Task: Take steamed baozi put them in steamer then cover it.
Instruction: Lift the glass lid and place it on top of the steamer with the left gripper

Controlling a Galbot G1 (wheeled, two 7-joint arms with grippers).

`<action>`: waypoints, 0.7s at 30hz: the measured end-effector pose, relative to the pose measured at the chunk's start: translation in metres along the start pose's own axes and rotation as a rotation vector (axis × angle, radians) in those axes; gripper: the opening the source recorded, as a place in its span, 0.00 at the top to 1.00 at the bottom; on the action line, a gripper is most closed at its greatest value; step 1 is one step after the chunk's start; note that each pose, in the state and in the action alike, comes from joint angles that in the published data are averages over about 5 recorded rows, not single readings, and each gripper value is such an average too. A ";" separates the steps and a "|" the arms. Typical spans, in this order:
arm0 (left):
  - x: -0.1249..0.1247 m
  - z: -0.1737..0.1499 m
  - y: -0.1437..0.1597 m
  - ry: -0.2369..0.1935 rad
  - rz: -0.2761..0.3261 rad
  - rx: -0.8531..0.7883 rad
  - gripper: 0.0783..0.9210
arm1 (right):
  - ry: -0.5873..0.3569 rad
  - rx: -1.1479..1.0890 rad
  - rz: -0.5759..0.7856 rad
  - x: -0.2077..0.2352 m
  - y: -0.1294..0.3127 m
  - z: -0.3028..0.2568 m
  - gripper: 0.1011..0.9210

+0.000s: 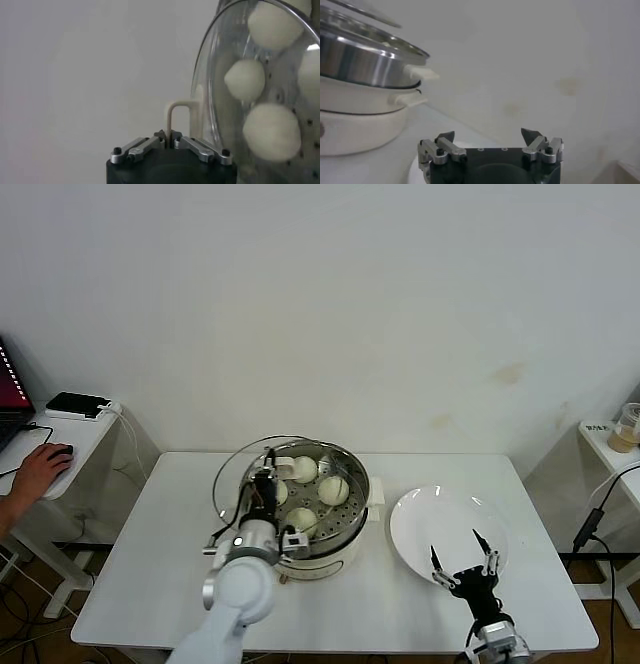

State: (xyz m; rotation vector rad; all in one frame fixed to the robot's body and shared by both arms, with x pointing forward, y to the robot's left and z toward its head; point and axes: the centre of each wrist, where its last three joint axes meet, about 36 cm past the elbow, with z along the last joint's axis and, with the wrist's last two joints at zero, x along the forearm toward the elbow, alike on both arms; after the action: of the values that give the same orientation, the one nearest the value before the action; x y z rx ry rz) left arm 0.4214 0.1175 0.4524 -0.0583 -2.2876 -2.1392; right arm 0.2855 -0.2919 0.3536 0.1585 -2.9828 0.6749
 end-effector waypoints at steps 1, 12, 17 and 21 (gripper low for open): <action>0.000 -0.004 -0.001 -0.003 0.001 0.002 0.94 | -0.001 0.001 -0.002 0.000 0.001 0.000 0.12; -0.007 -0.028 -0.008 -0.006 0.003 -0.008 0.94 | 0.005 0.004 -0.013 0.000 0.005 0.001 0.12; -0.008 -0.034 -0.012 -0.005 0.006 -0.012 0.94 | 0.005 0.004 -0.020 0.000 0.008 0.002 0.12; -0.008 -0.039 -0.015 -0.005 0.009 -0.014 0.94 | 0.005 0.005 -0.023 0.001 0.009 0.002 0.12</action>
State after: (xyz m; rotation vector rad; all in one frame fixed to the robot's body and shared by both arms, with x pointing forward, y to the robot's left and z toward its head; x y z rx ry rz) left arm 0.4284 0.0779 0.4401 -0.0737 -2.2705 -2.1540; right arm 0.2836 -0.2847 0.3477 0.1914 -2.9700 0.6794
